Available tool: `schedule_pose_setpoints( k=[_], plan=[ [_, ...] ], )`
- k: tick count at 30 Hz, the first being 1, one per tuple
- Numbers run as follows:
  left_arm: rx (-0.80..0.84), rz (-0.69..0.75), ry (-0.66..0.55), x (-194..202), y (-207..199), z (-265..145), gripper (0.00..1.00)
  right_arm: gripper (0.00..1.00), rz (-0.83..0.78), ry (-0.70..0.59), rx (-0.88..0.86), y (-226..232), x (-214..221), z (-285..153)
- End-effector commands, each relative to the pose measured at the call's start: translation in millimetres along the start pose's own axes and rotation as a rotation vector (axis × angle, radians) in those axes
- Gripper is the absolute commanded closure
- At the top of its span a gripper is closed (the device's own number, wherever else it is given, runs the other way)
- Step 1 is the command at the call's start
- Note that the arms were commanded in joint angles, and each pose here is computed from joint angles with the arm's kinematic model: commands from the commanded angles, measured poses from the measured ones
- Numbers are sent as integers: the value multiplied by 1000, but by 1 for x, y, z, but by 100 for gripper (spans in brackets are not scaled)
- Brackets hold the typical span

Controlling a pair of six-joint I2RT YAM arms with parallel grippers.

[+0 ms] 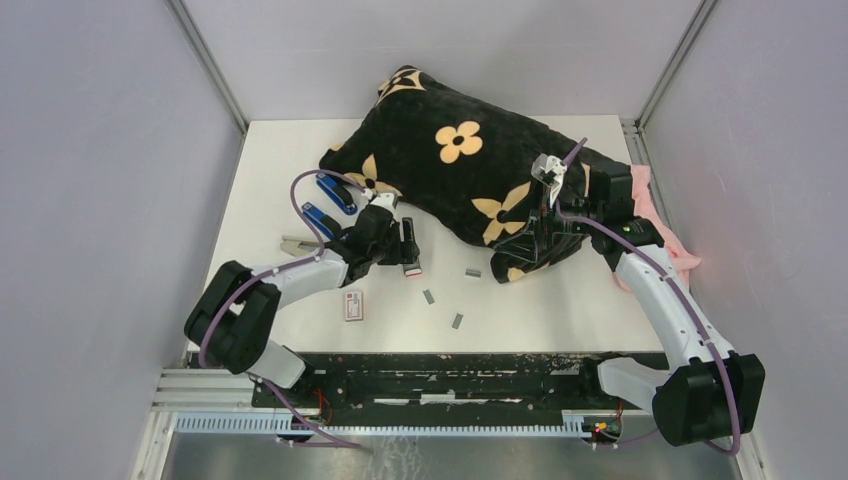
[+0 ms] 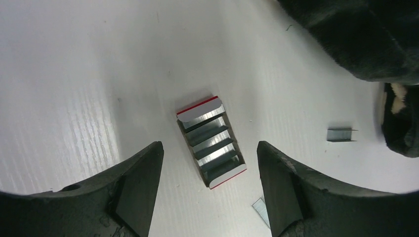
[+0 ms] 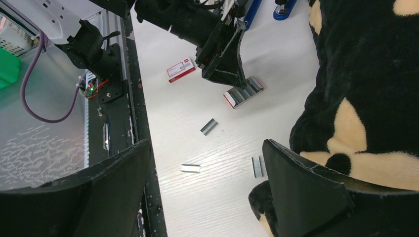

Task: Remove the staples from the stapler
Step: Adjust the staple box at the center of the board.

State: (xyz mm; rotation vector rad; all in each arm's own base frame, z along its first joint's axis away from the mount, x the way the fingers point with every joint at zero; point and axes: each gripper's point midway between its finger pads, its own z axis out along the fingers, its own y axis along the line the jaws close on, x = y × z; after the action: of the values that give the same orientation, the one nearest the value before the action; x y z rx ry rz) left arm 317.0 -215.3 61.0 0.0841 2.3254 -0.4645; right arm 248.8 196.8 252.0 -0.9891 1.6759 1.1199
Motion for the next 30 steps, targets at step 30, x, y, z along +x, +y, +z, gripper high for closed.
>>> schedule_pose_setpoints(
  k=[30],
  plan=[
    [266, 122, 220, 29, -65, 33, 39, 10, -64, -22, -7, 6, -14, -2]
  ],
)
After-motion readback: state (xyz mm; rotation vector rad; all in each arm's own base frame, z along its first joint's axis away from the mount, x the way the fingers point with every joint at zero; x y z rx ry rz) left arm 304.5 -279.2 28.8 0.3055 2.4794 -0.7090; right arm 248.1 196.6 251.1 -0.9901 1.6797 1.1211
